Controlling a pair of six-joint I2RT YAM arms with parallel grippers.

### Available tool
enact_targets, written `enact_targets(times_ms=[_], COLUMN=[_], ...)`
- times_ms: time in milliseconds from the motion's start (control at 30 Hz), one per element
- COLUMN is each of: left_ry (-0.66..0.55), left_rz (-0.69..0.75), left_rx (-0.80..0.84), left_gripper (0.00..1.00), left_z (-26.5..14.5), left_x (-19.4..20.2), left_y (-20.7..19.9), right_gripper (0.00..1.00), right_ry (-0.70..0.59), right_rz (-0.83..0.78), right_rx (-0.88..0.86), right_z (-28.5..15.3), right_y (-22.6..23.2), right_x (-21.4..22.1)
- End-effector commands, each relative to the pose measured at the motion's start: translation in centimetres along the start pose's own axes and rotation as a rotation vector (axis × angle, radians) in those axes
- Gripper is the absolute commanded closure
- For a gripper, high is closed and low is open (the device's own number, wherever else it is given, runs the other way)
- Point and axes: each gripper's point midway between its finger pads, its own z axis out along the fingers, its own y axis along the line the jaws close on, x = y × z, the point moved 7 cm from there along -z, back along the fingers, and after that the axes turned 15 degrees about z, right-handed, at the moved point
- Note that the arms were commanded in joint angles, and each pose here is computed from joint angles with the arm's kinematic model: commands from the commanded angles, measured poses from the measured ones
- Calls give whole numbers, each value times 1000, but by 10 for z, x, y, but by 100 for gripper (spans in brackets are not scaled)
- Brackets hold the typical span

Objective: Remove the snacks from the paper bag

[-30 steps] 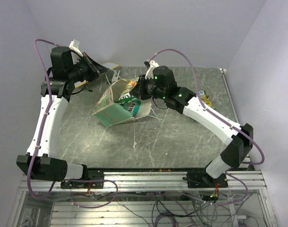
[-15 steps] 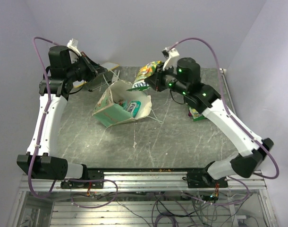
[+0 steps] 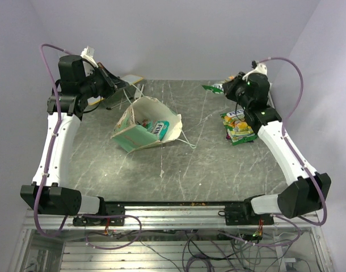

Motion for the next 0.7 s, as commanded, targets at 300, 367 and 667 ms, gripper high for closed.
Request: enact_targets(times_ms=[300, 367, 667], left_ry=[18, 21, 42], left_rz=[6, 7, 11], left_rx=[60, 73, 95], left_gripper=[93, 93, 93], left_z=[11, 12, 21], left_x=[-1, -1, 1], left_y=[2, -1, -5], right_gripper=[100, 100, 100], right_ry=[-184, -177, -156], right_rz=[218, 216, 234], right_rx=[143, 153, 196], right_z=[22, 26, 28], right_y=[-121, -135, -172], right_x=[-28, -26, -7])
